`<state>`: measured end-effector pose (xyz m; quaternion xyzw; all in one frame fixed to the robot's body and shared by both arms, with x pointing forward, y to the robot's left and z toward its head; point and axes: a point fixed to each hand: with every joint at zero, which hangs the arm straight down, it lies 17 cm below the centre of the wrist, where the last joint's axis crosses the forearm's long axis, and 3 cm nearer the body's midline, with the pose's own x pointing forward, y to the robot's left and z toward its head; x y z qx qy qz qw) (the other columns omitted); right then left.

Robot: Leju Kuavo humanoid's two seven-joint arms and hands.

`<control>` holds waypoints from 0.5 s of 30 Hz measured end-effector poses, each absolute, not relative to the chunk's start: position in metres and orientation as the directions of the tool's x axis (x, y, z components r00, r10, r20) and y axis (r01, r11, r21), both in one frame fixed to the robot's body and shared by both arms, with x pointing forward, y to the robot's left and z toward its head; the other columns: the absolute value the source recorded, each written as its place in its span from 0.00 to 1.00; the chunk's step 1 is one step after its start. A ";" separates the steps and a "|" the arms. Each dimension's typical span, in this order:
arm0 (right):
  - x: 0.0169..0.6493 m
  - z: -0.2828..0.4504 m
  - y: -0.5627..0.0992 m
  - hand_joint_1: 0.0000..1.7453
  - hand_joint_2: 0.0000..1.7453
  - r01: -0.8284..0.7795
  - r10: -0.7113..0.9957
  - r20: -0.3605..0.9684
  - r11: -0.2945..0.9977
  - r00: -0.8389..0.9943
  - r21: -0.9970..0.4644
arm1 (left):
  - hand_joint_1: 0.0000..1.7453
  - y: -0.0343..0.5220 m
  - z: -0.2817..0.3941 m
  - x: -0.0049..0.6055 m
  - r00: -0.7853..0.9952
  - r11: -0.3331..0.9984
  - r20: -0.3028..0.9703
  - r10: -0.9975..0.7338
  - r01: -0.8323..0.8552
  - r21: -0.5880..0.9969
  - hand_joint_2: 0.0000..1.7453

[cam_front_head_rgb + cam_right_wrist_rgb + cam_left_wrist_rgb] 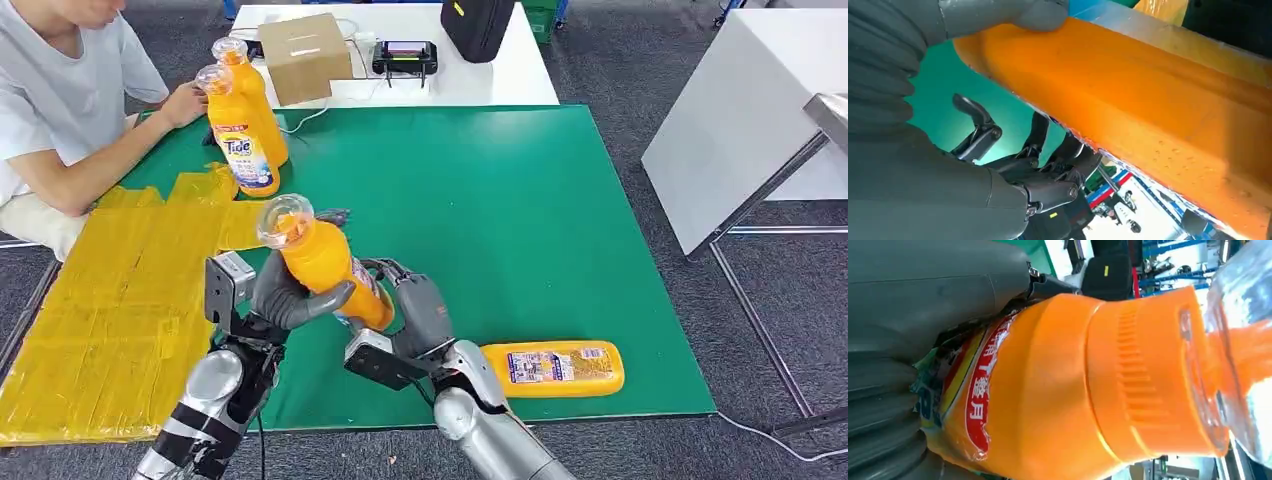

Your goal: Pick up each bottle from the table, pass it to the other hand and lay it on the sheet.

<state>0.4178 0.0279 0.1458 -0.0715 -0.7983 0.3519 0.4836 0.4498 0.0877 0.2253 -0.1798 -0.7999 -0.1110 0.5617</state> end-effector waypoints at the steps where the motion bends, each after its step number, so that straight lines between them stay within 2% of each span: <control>1: 0.418 0.146 0.028 0.97 1.00 -0.227 0.455 0.721 0.741 -0.523 -0.632 | 1.00 0.088 0.225 0.450 -0.304 0.911 0.939 0.163 0.411 -0.025 1.00; 3: 0.418 0.145 0.029 1.00 1.00 -0.228 0.456 0.720 0.739 -0.523 -0.634 | 1.00 0.088 0.225 0.450 -0.305 0.912 0.938 0.163 0.410 -0.026 1.00; 7: 0.419 0.144 0.028 1.00 1.00 -0.232 0.455 0.723 0.739 -0.520 -0.632 | 1.00 0.091 0.224 0.452 -0.306 0.918 0.938 0.164 0.396 -0.031 1.00; 8: 0.419 0.144 0.028 0.75 1.00 -0.232 0.453 0.724 0.741 -0.519 -0.630 | 1.00 0.092 0.225 0.452 -0.307 0.919 0.938 0.164 0.393 -0.032 1.00; 9: 0.419 0.144 0.028 0.03 1.00 -0.231 0.450 0.727 0.745 -0.518 -0.625 | 1.00 0.093 0.225 0.453 -0.308 0.921 0.937 0.164 0.389 -0.033 1.00; 10: 0.419 0.145 0.027 0.00 1.00 -0.232 0.445 0.731 0.750 -0.517 -0.620 | 1.00 0.094 0.225 0.453 -0.312 0.923 0.936 0.165 0.384 -0.034 1.00; 15: 0.418 0.146 0.025 0.00 1.00 -0.231 0.421 0.750 0.773 -0.510 -0.591 | 1.00 0.100 0.227 0.456 -0.332 0.937 0.932 0.143 0.350 -0.019 1.00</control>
